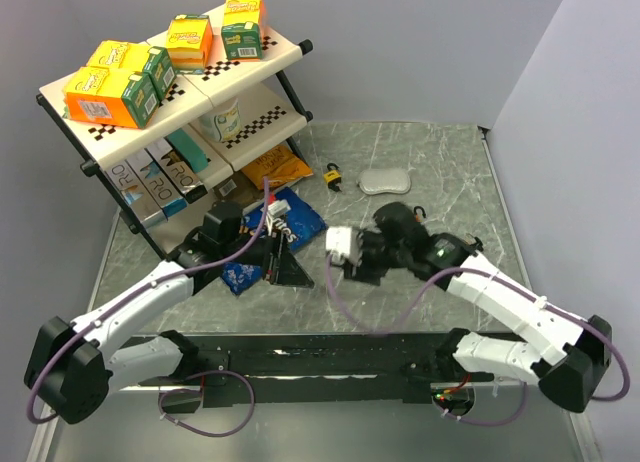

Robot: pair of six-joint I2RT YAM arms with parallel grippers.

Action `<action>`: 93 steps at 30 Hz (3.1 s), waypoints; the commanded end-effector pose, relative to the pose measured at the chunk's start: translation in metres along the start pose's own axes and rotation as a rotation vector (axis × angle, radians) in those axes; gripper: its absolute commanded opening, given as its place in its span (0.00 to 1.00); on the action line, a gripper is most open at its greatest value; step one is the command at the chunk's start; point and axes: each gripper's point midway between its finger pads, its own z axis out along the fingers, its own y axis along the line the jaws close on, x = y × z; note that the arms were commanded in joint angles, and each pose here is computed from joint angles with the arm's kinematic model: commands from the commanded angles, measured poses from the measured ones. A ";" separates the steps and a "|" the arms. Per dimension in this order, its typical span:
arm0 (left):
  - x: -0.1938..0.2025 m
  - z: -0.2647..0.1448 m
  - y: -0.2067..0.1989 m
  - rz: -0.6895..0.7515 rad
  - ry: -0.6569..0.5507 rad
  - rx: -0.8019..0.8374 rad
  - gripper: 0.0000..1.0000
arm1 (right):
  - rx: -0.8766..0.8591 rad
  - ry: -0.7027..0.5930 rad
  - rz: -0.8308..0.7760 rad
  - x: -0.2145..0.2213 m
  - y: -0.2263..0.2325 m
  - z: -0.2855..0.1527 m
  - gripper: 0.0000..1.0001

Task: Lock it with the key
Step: Place the lock at the center of the board, then pick up the lock from the center of the board.

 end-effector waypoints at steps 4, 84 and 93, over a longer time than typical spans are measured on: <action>-0.025 -0.022 -0.007 0.163 -0.108 -0.057 0.96 | 0.227 0.054 0.534 0.069 -0.067 -0.053 0.02; -0.091 -0.065 -0.020 0.369 -0.316 -0.264 0.96 | 0.566 0.320 1.317 0.263 -0.141 -0.100 0.85; -0.115 -0.084 -0.025 0.370 -0.452 -0.373 0.96 | 0.549 0.298 1.379 0.230 -0.152 -0.060 0.88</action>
